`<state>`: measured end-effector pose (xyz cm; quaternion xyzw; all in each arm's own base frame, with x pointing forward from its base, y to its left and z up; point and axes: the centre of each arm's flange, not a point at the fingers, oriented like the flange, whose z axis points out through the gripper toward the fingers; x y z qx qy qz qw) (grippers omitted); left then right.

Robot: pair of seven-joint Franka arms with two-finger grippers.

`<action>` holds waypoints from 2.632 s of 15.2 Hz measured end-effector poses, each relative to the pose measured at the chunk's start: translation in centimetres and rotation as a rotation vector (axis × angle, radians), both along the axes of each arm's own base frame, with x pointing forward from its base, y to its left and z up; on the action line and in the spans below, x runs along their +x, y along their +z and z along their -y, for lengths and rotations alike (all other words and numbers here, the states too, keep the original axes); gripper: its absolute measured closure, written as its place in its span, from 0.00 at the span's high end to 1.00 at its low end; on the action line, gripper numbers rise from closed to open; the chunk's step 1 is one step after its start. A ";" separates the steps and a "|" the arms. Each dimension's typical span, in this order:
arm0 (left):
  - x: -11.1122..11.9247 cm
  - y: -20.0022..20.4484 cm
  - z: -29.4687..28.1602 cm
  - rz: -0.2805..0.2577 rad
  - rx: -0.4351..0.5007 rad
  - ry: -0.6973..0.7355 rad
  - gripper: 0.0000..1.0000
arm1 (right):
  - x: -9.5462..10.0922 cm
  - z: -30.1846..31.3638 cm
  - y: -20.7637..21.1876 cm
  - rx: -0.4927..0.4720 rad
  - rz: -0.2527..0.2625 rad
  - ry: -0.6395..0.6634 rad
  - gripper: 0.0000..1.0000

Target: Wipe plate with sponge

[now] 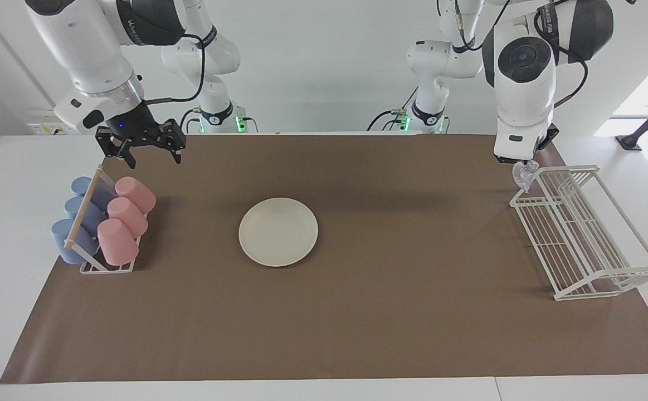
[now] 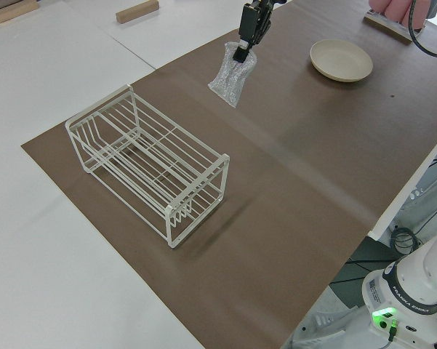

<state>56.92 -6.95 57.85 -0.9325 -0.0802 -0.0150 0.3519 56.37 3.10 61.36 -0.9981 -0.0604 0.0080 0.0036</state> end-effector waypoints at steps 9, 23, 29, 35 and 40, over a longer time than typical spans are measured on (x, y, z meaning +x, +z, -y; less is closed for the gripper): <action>1.0 -7.4 -9.0 0.036 0.135 -0.012 0.06 | -0.2 2.7 -0.7 -0.009 -0.021 -0.048 1.00; -0.9 -12.2 -6.8 0.107 0.235 0.021 0.06 | -0.3 4.1 -0.7 -0.015 -0.021 -0.072 1.00; 0.1 -15.4 -3.8 0.102 0.416 -0.084 0.06 | -0.5 4.2 -0.6 -0.016 -0.027 -0.072 1.00; 0.1 -17.6 -3.7 0.159 0.471 -0.010 0.06 | -0.6 4.2 -0.5 -0.016 -0.027 -0.072 1.00; 0.1 -19.8 -2.4 0.175 0.490 0.005 0.06 | -0.6 4.2 -0.5 -0.016 -0.028 -0.072 1.00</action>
